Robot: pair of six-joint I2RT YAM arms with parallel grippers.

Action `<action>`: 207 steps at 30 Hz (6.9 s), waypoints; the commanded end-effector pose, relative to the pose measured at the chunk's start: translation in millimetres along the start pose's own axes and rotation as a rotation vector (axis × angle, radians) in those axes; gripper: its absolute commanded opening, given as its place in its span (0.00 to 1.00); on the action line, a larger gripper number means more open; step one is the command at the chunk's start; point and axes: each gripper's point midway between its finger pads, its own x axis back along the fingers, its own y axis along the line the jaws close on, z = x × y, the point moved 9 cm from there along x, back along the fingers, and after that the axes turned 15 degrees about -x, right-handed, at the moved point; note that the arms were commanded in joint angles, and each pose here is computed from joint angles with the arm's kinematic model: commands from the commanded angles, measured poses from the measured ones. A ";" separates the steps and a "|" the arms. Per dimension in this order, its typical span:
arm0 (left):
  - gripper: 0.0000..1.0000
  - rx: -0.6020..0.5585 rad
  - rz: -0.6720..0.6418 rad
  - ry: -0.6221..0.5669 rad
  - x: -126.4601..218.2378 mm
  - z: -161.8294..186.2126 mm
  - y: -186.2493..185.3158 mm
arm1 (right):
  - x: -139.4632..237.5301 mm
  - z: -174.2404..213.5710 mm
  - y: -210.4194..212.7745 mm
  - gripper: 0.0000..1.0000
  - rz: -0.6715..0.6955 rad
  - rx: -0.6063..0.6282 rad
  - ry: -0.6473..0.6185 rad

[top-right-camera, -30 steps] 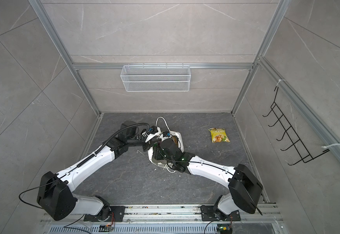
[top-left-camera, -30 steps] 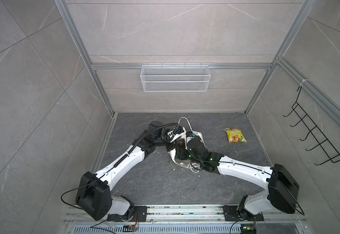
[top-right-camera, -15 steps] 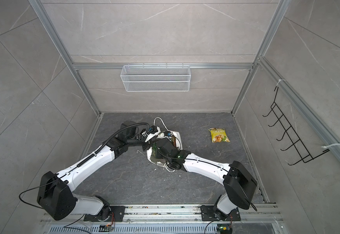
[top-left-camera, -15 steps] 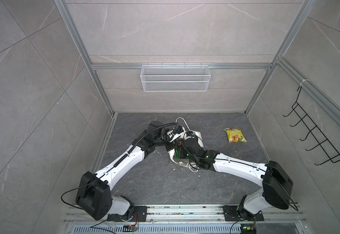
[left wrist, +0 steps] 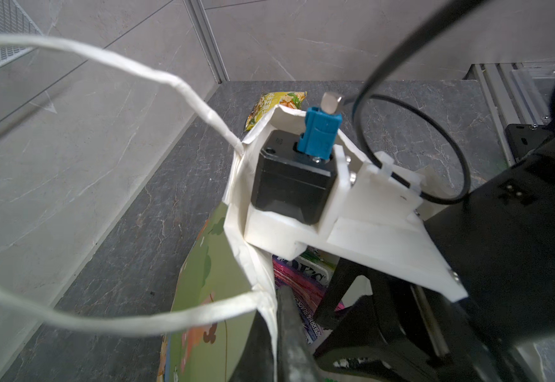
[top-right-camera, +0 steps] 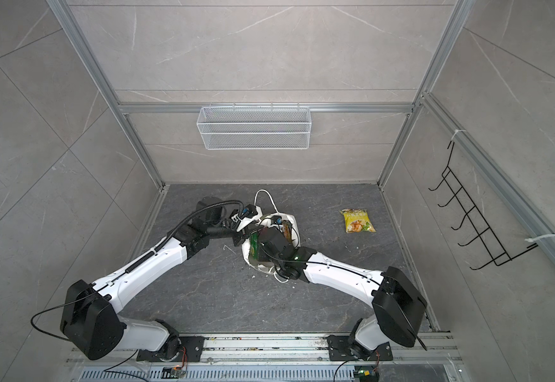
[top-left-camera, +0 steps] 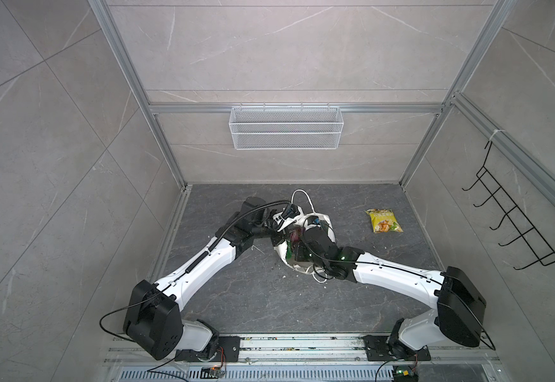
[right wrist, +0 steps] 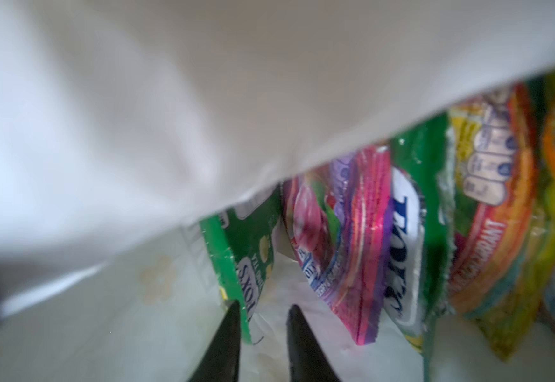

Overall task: Take the snacks out of the paper bag
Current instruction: 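Reach the right gripper down into the bag and grasp the green FOX'S packet, then lift the green FOX'S packet out of the bag with the right gripper, then lower the green packet onto the table beside the yellow chip bag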

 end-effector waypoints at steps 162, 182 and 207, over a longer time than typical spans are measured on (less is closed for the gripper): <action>0.00 -0.043 -0.078 -0.057 1.1 -6.1 1.7 | 6.8 -203.9 -151.4 0.00 0.003 -0.036 0.189; 0.00 -0.013 -0.080 -0.052 -0.6 -1.0 -1.2 | -6.2 -212.7 -180.6 0.00 0.326 0.011 0.244; 0.00 0.045 -0.059 -0.074 -13.9 3.8 2.7 | -12.0 -224.1 -178.5 0.00 0.479 0.028 0.251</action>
